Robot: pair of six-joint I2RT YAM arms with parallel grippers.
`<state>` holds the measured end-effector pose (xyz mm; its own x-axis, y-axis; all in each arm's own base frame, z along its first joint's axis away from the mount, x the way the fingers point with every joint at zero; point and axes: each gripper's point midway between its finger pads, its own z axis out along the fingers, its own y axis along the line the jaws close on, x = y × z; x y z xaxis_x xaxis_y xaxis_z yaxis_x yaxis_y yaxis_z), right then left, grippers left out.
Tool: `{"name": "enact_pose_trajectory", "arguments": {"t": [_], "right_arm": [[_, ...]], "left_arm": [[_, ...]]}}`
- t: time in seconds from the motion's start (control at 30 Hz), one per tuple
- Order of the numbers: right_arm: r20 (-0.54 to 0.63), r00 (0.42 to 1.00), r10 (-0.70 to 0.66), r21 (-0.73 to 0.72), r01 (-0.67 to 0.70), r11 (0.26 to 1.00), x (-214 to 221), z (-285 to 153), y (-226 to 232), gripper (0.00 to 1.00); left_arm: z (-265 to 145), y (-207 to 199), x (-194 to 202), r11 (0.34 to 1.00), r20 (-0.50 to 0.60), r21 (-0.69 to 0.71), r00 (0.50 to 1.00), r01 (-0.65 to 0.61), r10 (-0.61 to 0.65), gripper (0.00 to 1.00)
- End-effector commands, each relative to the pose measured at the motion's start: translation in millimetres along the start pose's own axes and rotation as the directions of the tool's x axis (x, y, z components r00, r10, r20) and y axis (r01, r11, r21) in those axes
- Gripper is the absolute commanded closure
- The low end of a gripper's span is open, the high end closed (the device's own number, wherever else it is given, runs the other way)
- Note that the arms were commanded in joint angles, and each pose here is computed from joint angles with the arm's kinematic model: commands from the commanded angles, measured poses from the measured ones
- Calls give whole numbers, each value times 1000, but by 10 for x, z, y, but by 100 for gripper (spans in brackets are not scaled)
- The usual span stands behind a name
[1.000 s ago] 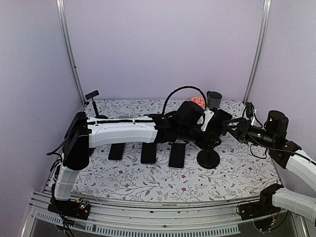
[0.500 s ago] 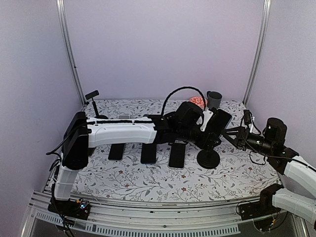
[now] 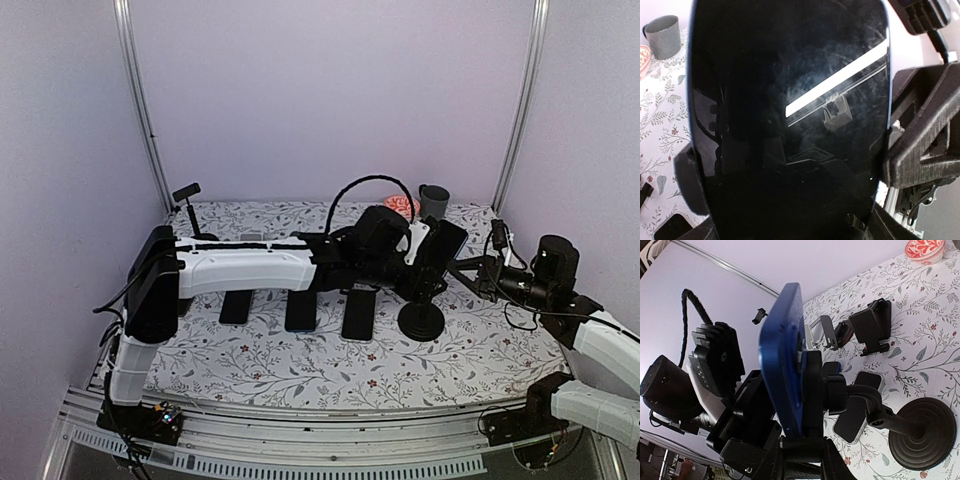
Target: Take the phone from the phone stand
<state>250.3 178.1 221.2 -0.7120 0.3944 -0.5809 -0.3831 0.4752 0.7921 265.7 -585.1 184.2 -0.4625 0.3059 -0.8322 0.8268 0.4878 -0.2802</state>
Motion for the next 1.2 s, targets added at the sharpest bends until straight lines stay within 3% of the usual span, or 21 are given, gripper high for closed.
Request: {"name": "enact_pose_trajectory", "arguments": {"t": [0.0,0.2,0.67,0.93,1.17], "right_arm": [[22,1000,-6,-6,6,1000,-63,-26,42,87],[11,1000,8,9,-8,1000,3,-52,-10,100],[-1,1000,24,83,-24,996,91,-121,-194,100],[4,1000,19,90,-19,996,56,-98,-208,100],[22,1000,20,86,-21,996,8,-79,-204,100]], "left_arm": [[-61,315,67,994,-29,-93,998,52,-55,66],[-75,644,116,973,-26,-191,991,128,-135,76],[-300,1234,30,931,42,-300,978,207,-203,90],[-227,900,-159,974,76,-159,986,159,-148,96],[-235,164,-385,996,132,91,991,24,-36,99]]}}
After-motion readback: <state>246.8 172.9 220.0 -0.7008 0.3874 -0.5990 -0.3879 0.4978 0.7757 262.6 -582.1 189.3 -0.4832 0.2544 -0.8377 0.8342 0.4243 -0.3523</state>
